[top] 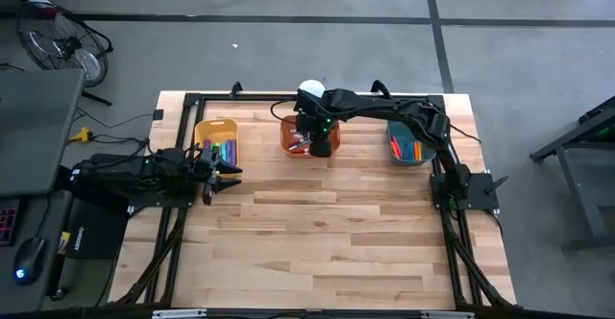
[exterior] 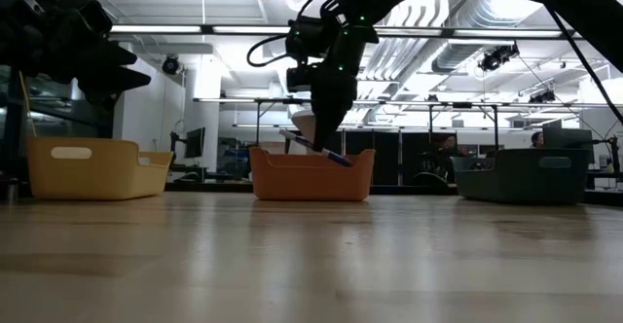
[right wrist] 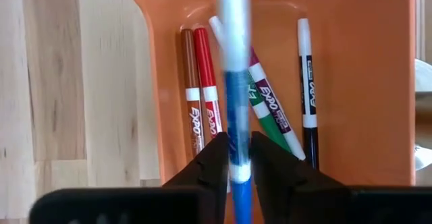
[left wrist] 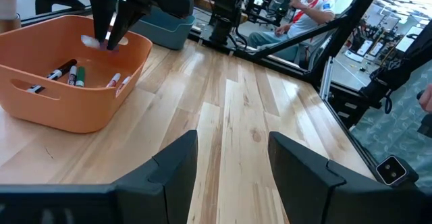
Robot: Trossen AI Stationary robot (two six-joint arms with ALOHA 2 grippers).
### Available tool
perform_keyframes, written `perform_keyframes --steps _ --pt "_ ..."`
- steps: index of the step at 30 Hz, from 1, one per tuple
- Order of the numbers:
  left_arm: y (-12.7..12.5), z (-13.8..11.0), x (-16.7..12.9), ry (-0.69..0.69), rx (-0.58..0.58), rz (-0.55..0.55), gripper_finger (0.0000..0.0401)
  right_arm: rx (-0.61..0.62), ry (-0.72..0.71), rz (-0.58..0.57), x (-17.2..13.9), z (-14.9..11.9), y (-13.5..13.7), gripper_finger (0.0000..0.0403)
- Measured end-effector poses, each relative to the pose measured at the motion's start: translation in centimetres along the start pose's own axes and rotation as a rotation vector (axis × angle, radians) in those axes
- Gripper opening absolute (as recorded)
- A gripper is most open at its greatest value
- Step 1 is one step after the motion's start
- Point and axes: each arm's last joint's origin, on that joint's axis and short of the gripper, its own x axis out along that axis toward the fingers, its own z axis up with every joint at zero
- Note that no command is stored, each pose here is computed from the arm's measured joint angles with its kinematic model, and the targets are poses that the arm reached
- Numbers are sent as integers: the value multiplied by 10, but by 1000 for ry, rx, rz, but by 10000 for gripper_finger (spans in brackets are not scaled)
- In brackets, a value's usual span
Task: Pick & Place Markers
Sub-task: Put the blue marker pen into the orange bin, then return to Home Position
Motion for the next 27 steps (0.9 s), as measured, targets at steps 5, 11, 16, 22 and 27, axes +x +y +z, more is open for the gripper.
perform_keyframes --steps 5,11,16,22,27 --pt "0 0 0 0 0 0 178 0 -2 2 0 0 1 55" --pt "0 0 0 0 0 0 178 2 -22 4 -8 2 4 57" --pt "0 0 0 0 0 0 178 35 -91 35 -42 1 10 64" --pt "0 0 0 0 0 0 179 32 -169 60 -96 -5 26 26" --pt "0 0 0 0 0 0 178 -6 -237 63 -135 -9 52 6"
